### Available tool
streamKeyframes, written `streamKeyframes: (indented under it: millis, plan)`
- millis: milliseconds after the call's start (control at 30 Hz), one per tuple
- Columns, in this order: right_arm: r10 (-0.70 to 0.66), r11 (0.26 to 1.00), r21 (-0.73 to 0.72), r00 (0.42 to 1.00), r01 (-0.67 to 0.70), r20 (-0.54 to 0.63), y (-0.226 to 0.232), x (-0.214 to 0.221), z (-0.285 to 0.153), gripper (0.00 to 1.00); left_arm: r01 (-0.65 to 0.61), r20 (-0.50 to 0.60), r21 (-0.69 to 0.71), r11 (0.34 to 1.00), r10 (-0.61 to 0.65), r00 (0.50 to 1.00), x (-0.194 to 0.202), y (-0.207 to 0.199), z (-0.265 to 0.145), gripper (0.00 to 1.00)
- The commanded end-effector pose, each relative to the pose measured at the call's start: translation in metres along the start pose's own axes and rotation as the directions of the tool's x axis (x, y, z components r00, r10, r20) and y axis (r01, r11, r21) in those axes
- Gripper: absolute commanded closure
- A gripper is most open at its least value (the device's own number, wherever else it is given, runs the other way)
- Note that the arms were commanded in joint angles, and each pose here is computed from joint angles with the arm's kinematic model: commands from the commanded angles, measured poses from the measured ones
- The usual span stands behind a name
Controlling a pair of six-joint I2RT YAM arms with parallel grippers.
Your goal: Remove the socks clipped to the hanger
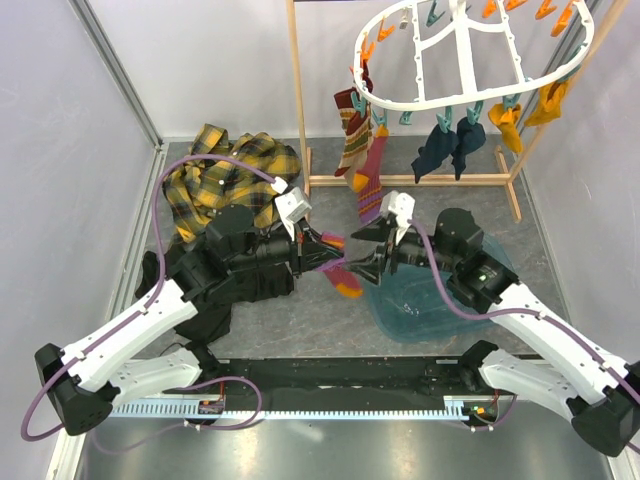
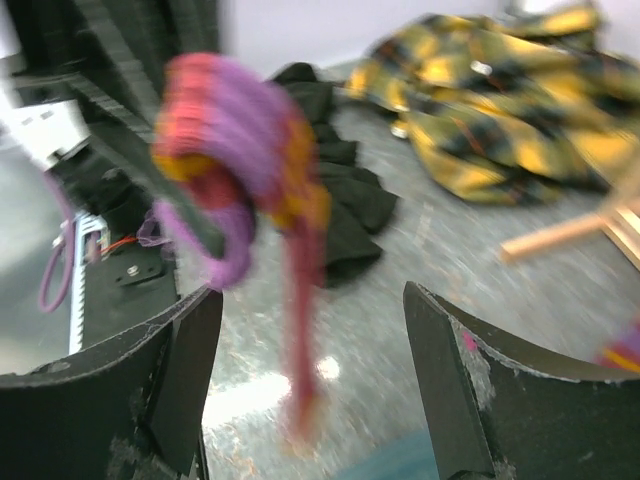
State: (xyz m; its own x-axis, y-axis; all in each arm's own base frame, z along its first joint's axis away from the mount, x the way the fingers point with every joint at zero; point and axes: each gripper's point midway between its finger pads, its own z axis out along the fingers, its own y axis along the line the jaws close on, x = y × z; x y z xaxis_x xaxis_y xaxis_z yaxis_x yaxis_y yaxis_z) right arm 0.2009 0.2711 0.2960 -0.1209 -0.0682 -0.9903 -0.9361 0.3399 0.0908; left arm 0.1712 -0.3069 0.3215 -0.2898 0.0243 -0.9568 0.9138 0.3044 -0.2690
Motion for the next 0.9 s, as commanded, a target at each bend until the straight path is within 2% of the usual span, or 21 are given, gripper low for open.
streamKeyframes:
  millis: [0, 200, 267, 300, 333, 400, 433, 500, 533, 600, 667, 733, 767, 800, 833, 867]
  plan:
    - [-0.143, 0.976, -0.150, 0.983, 0.160, 0.113, 0.031, -0.009, 0.017, 0.19, -0.055, 0.068, 0.087, 0.995, 0.049, 0.996, -0.013, -0.016, -0.003, 0.98]
    - [-0.179, 0.968, -0.163, 0.980, 0.192, 0.092, 0.039, 0.000, 0.044, 0.21, -0.047, 0.056, 0.118, 0.992, 0.040, 0.998, -0.009, -0.020, -0.002, 0.98]
    - [-0.181, 0.970, -0.146, 0.979, 0.193, 0.090, 0.036, 0.000, 0.051, 0.24, -0.046, 0.058, 0.117, 0.992, 0.039, 0.998, -0.009, -0.020, -0.003, 0.98]
    - [-0.174, 0.973, -0.138, 0.981, 0.185, 0.088, 0.035, 0.000, 0.053, 0.30, -0.048, 0.060, 0.112, 0.993, 0.041, 0.997, -0.009, -0.020, -0.003, 0.98]
    - [-0.169, 0.975, -0.129, 0.981, 0.180, 0.092, 0.033, -0.002, 0.054, 0.51, -0.049, 0.065, 0.103, 0.994, 0.042, 0.997, -0.011, -0.018, -0.003, 0.95]
    - [-0.137, 0.988, -0.053, 0.987, 0.142, 0.077, 0.020, 0.000, 0.056, 0.72, -0.049, 0.068, 0.086, 0.995, 0.043, 0.997, -0.011, -0.015, -0.003, 0.89]
    - [-0.127, 0.991, -0.029, 0.990, 0.129, 0.066, 0.016, 0.002, 0.055, 0.87, -0.048, 0.072, 0.062, 0.997, 0.043, 0.996, -0.011, -0.011, -0.003, 0.77]
    - [-0.100, 0.994, 0.055, 0.994, 0.098, 0.041, 0.003, 0.009, 0.051, 1.00, -0.052, 0.081, 0.030, 0.998, 0.049, 0.995, -0.014, -0.006, -0.004, 0.64]
    - [-0.053, 0.994, 0.100, 0.998, 0.051, 0.015, -0.003, 0.016, 0.048, 1.00, -0.046, 0.089, -0.024, 0.999, 0.048, 0.995, -0.016, 0.003, -0.004, 0.52]
    - [0.062, 0.973, 0.223, 0.998, -0.062, 0.007, -0.018, 0.021, 0.040, 1.00, -0.039, 0.074, -0.083, 0.996, 0.045, 0.996, -0.013, 0.013, -0.005, 0.40]
    - [0.228, 0.926, 0.315, 0.973, -0.209, -0.026, -0.022, 0.035, 0.027, 1.00, -0.047, 0.076, -0.122, 0.991, 0.056, 0.996, -0.014, 0.020, -0.006, 0.32]
    - [0.371, 0.818, 0.482, 0.928, -0.313, -0.026, -0.037, 0.055, 0.007, 1.00, -0.043, 0.083, -0.149, 0.988, 0.056, 0.995, -0.015, 0.024, -0.008, 0.19]
    - [0.399, 0.768, 0.541, 0.917, -0.343, 0.014, -0.043, 0.053, -0.007, 1.00, -0.042, 0.087, -0.154, 0.987, 0.056, 0.995, -0.016, 0.025, -0.008, 0.16]
    - [0.438, 0.707, 0.599, 0.898, -0.376, 0.046, -0.049, 0.058, -0.018, 1.00, -0.043, 0.089, -0.157, 0.987, 0.057, 0.994, -0.017, 0.025, -0.009, 0.10]
    - [0.499, 0.572, 0.696, 0.858, -0.434, 0.126, -0.058, 0.066, -0.042, 1.00, -0.043, 0.095, -0.166, 0.985, 0.059, 0.994, -0.019, 0.026, -0.010, 0.06]
    - [0.511, 0.519, 0.726, 0.845, -0.451, 0.160, -0.061, 0.065, -0.053, 1.00, -0.044, 0.095, -0.177, 0.983, 0.062, 0.994, -0.019, 0.028, -0.011, 0.04]
